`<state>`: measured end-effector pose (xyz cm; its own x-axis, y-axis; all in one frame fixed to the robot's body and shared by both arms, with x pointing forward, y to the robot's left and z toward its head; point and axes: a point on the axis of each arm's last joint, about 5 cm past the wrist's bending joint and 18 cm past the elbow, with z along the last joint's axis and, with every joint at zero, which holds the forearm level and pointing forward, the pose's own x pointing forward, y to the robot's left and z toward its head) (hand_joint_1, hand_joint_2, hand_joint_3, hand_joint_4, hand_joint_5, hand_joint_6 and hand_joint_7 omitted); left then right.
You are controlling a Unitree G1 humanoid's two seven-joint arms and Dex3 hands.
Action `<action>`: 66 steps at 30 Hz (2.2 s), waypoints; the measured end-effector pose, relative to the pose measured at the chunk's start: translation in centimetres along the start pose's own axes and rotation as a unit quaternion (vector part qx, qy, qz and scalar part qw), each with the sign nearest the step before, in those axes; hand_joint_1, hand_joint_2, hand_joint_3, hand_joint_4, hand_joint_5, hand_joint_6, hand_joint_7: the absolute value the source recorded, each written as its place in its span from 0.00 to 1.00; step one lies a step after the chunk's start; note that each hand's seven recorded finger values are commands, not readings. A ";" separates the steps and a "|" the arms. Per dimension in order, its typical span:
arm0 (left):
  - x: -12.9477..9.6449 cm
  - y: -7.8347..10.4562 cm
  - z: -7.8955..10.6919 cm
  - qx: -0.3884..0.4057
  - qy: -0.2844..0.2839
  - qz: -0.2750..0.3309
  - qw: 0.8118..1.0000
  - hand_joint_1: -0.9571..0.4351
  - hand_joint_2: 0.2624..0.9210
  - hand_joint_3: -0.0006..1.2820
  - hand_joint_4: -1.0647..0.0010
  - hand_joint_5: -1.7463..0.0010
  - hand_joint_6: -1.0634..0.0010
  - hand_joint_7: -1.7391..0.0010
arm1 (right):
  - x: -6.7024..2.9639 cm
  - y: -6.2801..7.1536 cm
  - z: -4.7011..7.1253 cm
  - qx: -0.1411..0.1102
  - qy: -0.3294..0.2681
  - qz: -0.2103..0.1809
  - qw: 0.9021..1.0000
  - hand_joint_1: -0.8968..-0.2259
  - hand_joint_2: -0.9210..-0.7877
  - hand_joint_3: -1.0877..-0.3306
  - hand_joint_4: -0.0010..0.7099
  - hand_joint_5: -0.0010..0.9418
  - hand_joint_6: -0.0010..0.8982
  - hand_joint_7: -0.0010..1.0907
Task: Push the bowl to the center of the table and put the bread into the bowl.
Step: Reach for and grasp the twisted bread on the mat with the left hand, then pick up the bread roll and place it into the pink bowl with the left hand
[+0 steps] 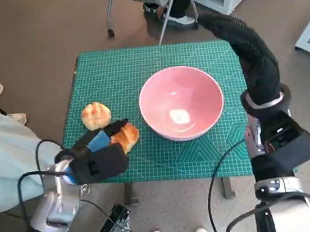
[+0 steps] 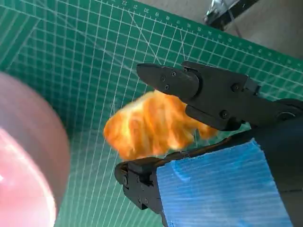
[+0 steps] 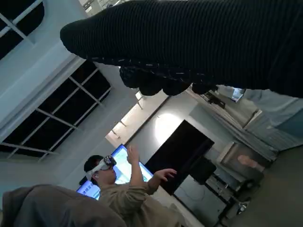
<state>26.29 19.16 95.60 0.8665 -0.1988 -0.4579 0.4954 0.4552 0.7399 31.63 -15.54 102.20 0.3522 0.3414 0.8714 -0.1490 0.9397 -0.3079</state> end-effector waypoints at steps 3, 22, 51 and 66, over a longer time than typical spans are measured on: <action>0.6 0.0 -0.1 -0.001 0.001 0.006 1.000 0.42 0.94 0.00 0.74 1.00 0.68 0.98 | -0.01 0.0 0.0 0.000 0.000 0.001 1.000 0.46 0.00 0.38 0.48 0.01 0.00 0.81; 2.0 -1.0 -1.6 0.003 -0.050 0.091 0.995 0.69 1.00 0.08 0.38 0.31 0.45 0.34 | -0.13 0.0 0.0 0.007 -0.001 -0.004 1.000 0.44 0.00 0.38 0.47 0.01 0.00 0.81; -2.5 4.8 5.4 -0.084 -0.325 0.322 0.885 0.69 1.00 0.05 0.33 0.32 0.42 0.34 | -0.56 -0.1 -0.1 0.011 0.008 -0.001 1.000 0.43 0.00 0.39 0.46 0.00 0.00 0.80; 0.5 5.5 10.6 -0.020 -0.429 0.280 0.858 0.69 1.00 0.04 0.33 0.34 0.39 0.35 | -0.80 -0.6 0.0 0.010 0.009 -0.004 1.000 0.41 0.00 0.41 0.45 0.00 0.00 0.80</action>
<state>30.12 12.37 104.70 0.7025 -0.4970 0.5095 -0.0016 0.7147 0.6994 31.46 -16.35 101.66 0.3701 0.3343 0.8668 -0.1639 0.9419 -0.2933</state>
